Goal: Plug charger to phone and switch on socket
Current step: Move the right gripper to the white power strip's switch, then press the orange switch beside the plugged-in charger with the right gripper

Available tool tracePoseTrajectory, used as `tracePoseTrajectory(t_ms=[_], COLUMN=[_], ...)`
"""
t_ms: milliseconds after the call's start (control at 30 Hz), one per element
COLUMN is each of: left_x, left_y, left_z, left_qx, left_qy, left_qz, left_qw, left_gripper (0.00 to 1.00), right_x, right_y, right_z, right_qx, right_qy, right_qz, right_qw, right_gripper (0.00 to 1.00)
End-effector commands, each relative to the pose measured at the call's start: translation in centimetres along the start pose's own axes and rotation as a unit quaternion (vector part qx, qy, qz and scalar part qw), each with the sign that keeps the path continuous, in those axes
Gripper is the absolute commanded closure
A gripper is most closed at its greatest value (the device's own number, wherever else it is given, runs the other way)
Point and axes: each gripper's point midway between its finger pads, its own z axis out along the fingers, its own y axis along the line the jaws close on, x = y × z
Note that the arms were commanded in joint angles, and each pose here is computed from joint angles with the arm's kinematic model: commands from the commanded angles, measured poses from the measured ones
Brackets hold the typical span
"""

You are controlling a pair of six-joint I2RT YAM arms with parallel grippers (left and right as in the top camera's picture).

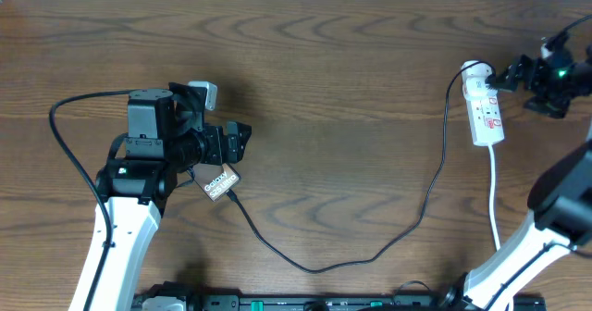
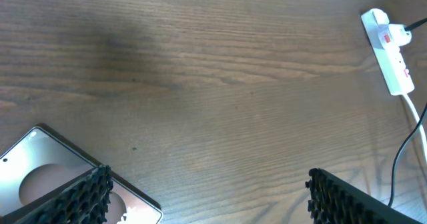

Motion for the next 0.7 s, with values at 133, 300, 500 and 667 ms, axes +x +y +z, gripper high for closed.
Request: tracePoseTrajectory(t_ms=[133,300,500,667], left_x=[-0.2,-0.2,-0.1,-0.1], left_y=[1.3,1.3,1.3,1.3], left_z=[-0.6,-0.6,-0.6,-0.6], left_qx=[-0.047,-0.047,-0.047,-0.047], left_qy=[0.002,0.002,0.004,0.004], left_qz=[-0.005,-0.005,-0.006,-0.006], left_qw=[0.999,0.999,0.999,0.999], left_gripper=[0.08,0.08,0.08,0.08], right_x=[-0.8,-1.5,-2.1,-1.9], right_y=[-0.5,-0.7,-1.9,-1.5], right_z=[2.0,2.4,4.4,6.5], right_qx=[-0.031,-0.028,0.005,-0.020], right_qy=[0.010,-0.001,0.005,0.020], right_qz=[-0.080,-0.101,-0.111,-0.110], right_qw=[0.996,0.994,0.994,0.994], right_gripper=[0.01,0.01,0.01,0.01])
